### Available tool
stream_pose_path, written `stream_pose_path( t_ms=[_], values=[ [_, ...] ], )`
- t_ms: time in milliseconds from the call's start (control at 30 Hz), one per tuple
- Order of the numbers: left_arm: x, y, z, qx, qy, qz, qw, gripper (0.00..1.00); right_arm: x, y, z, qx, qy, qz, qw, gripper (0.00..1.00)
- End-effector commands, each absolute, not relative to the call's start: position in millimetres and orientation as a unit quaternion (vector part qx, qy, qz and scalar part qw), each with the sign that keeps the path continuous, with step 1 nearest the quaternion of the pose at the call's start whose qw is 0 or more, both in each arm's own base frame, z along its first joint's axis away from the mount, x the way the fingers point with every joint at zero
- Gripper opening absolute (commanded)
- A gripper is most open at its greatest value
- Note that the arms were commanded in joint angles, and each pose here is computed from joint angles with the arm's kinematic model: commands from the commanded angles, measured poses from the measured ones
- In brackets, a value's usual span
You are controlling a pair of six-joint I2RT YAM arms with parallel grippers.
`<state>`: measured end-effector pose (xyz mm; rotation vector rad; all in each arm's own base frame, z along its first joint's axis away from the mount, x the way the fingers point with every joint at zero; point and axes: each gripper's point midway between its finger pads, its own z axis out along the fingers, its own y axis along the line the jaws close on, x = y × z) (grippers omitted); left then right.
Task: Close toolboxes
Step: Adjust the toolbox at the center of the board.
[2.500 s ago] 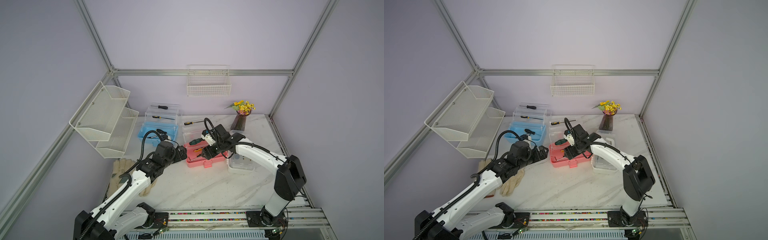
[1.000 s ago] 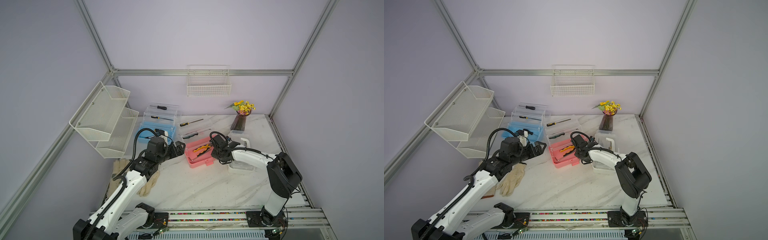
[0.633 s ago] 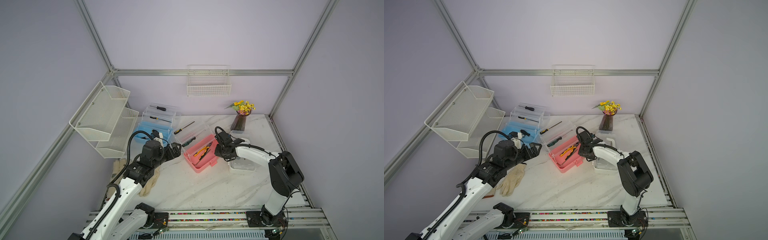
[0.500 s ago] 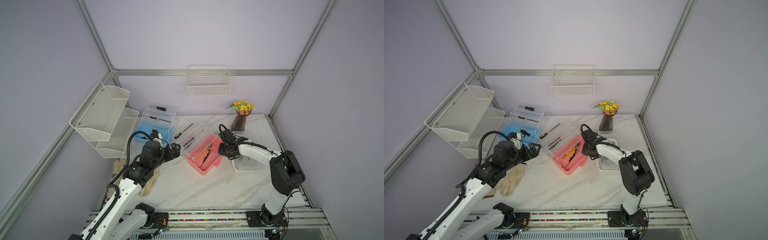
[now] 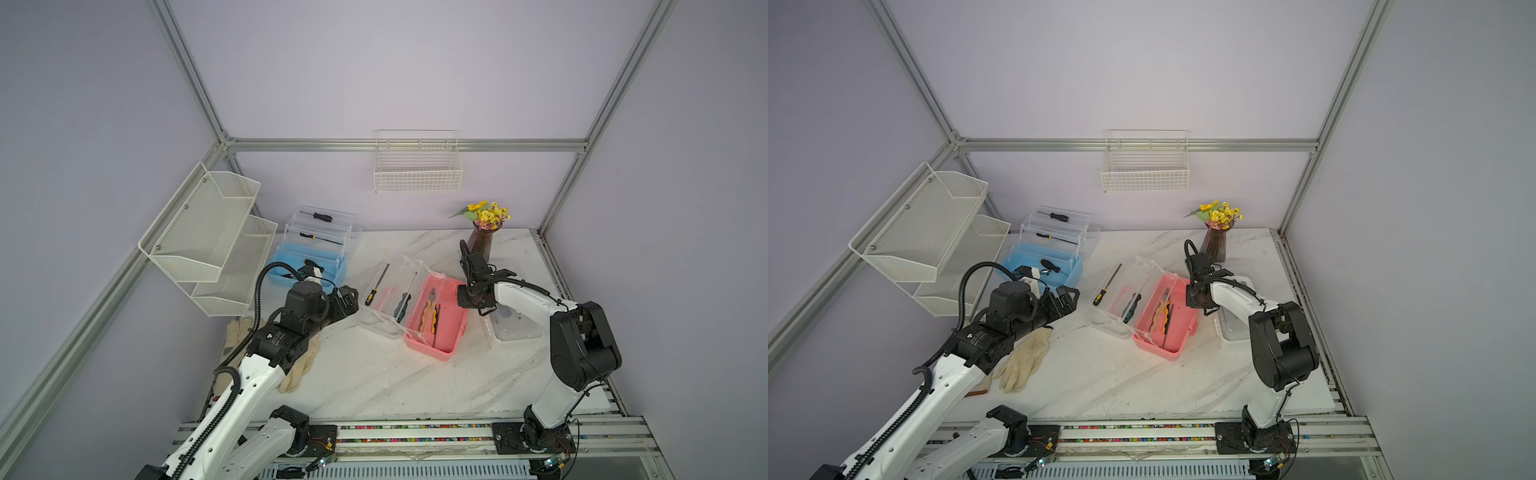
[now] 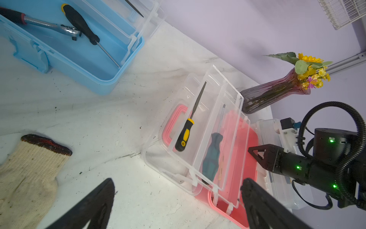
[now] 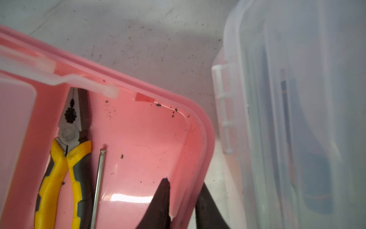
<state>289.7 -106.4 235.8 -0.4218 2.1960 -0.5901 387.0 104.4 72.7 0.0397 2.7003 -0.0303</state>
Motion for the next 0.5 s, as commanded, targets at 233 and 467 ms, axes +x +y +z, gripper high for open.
stream_pose_path(
  t_ms=[233, 467],
  values=[
    [295, -96, 208, -0.175, 0.882, -0.196, 0.392, 1.00, 407, 143, 69, -0.099, 0.960, 0.066, 0.255, 0.24],
    [298, -67, 187, -0.225, 0.884, -0.191, 0.364, 0.99, 438, 164, 103, -0.105, 0.940, 0.108, 0.306, 0.53]
  ],
)
